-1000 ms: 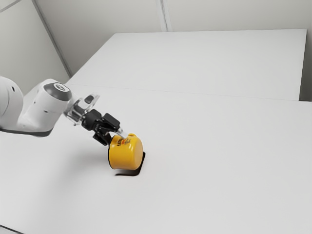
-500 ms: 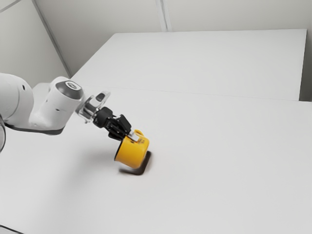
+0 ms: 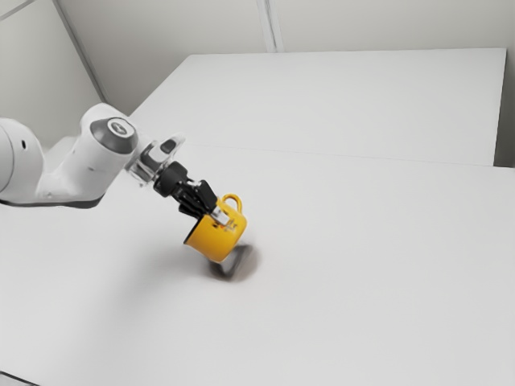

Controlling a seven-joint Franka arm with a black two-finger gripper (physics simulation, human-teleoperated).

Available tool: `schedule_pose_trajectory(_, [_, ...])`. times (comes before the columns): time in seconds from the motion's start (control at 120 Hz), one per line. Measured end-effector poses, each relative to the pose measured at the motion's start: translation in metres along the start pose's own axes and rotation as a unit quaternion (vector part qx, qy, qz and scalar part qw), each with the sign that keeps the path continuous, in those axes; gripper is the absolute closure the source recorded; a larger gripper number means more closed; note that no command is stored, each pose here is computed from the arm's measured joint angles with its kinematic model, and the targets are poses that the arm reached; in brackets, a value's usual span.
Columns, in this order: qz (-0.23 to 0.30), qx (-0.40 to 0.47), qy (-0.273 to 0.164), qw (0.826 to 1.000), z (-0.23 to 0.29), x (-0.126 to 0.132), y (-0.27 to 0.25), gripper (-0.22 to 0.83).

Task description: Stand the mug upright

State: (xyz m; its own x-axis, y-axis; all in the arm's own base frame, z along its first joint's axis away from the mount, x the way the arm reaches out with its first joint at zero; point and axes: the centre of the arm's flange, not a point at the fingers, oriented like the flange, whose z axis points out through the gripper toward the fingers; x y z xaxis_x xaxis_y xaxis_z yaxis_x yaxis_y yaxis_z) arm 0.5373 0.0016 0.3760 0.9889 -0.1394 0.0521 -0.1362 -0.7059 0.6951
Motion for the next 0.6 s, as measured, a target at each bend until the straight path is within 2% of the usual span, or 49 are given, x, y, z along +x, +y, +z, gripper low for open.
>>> schedule_pose_trajectory(0.092, [0.029,0.076,-0.029,0.996,-0.001,0.000,0.014,0.77])
schedule_pose_trajectory(0.2, [0.055,0.159,-0.054,0.984,-0.003,0.000,0.028,0.77])
schedule_pose_trajectory(0.392, [0.089,0.280,-0.089,0.952,-0.007,-0.002,0.047,0.77])
schedule_pose_trajectory(0.6, [0.107,0.367,-0.149,0.912,0.024,-0.004,0.040,0.77])
